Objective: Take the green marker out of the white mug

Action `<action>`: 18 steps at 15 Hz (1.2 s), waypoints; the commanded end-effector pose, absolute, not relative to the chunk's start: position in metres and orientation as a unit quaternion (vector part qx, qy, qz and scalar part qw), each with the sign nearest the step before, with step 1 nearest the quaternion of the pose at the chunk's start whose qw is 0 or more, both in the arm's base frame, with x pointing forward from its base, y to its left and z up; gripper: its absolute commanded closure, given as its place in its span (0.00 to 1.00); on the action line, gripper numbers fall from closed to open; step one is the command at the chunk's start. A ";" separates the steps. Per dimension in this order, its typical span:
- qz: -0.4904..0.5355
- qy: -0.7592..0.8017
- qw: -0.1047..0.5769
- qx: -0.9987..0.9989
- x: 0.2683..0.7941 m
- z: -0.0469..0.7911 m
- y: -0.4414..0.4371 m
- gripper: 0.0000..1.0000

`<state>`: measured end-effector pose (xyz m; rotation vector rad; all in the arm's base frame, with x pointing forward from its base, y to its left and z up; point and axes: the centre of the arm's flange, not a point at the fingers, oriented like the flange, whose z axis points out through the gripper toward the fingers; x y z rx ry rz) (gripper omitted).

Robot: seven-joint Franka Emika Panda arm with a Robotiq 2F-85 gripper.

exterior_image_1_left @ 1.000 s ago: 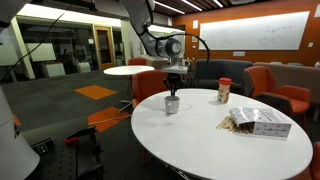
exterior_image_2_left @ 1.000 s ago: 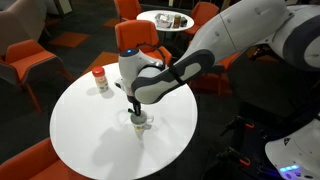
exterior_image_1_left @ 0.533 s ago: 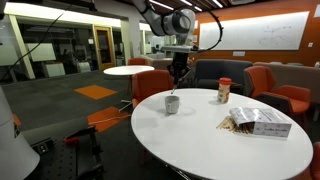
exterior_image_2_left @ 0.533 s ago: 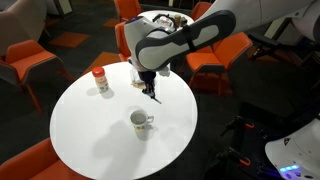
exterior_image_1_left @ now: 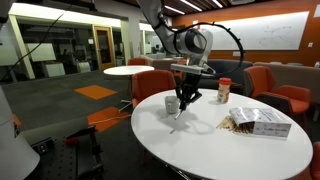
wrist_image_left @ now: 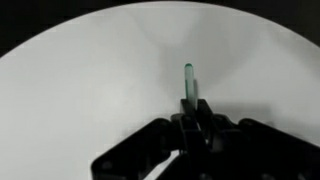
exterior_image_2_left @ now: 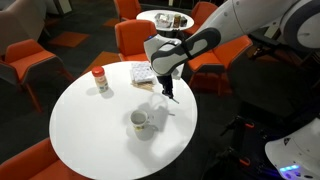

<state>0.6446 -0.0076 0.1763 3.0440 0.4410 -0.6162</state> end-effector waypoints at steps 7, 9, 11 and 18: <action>-0.214 0.296 0.095 0.926 0.684 0.132 -0.060 1.00; -0.218 0.312 0.112 0.918 0.698 0.129 -0.061 1.00; -0.224 0.334 0.134 0.906 0.709 0.122 -0.057 0.74; -0.134 0.337 0.065 0.930 0.701 0.164 -0.020 0.23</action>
